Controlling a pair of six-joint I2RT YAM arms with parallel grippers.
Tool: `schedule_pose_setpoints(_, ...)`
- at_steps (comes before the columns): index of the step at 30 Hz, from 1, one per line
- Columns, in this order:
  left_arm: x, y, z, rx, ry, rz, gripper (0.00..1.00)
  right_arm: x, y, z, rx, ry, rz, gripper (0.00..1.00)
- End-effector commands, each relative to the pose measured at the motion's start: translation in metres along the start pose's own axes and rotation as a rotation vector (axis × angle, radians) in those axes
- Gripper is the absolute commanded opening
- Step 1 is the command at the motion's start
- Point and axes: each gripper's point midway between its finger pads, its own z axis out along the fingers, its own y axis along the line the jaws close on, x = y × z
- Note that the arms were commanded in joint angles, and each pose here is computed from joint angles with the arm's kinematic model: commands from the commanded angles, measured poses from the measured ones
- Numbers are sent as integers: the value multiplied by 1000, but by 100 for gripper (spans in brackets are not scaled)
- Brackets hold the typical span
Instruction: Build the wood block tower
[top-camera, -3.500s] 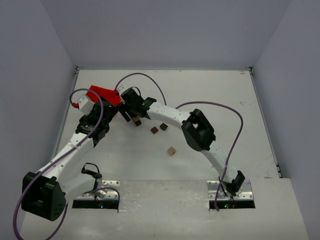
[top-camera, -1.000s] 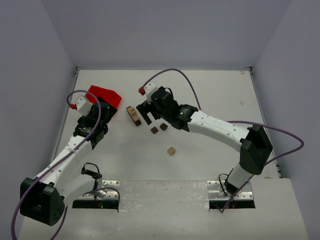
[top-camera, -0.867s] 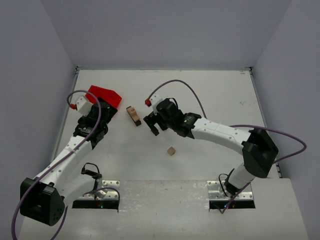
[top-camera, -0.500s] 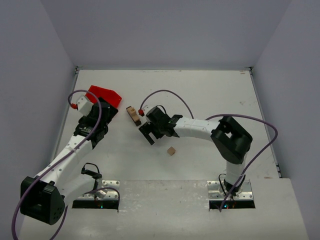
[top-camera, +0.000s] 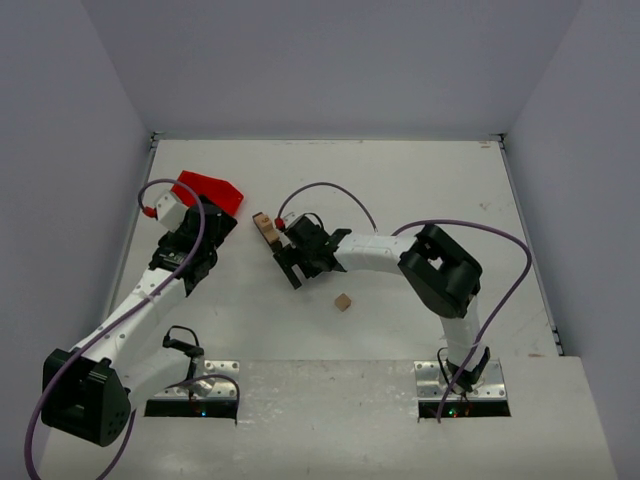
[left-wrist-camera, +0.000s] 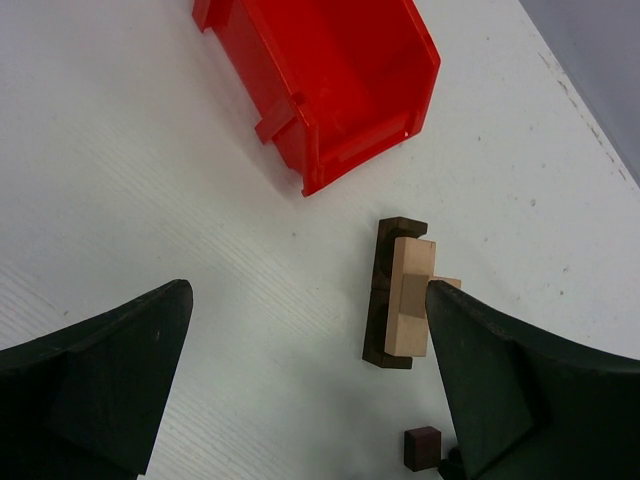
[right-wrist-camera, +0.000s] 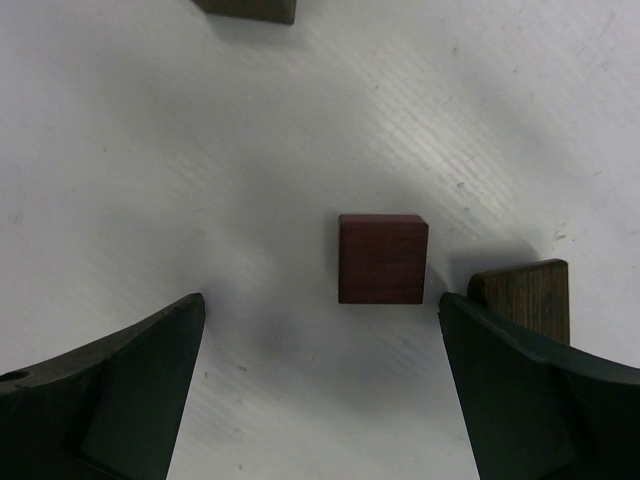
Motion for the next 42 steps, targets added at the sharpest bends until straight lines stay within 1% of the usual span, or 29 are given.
schedule_pose_setpoints(1,-9,-8,0,16,-20,-12,100,-24,-9,0,58,-59,61,96)
schedule_pose_setpoints(3,-9,-8,1,14,-18,-8,100,-27,-11,1,73,-67,58,92)
schedule_pose_setpoints(4,-8,-8,1,14,-16,-6,100,-27,-12,1,75,-67,59,92)
schedule_pose_setpoints(8,-7,-9,2,19,-10,-3,100,-33,-16,3,96,-77,43,73)
schedule_pose_setpoints(14,-5,-12,3,28,-2,0,100,-38,-20,2,117,-88,24,58)
schedule_pose_setpoints(18,-5,-12,2,30,0,1,100,-41,-22,2,128,-95,15,46)
schedule_pose_setpoints(19,-5,-12,2,32,-1,0,100,-41,-22,2,128,-96,13,45)
schedule_pose_setpoints(25,-4,-13,1,38,4,0,100,-48,-22,1,127,-110,6,28)
schedule_pose_setpoints(29,-4,-12,1,37,3,-1,100,-60,-20,-5,121,-134,-8,19)
schedule_pose_setpoints(33,-6,-12,0,41,-1,-3,100,-76,-17,-16,100,-166,-22,17)
schedule_pose_setpoints(37,-7,-12,-1,44,-6,-10,100,-110,-12,-38,74,-241,-51,17)
schedule_pose_setpoints(42,-8,-12,-1,42,-8,-10,100,-139,2,-52,14,-280,-69,17)
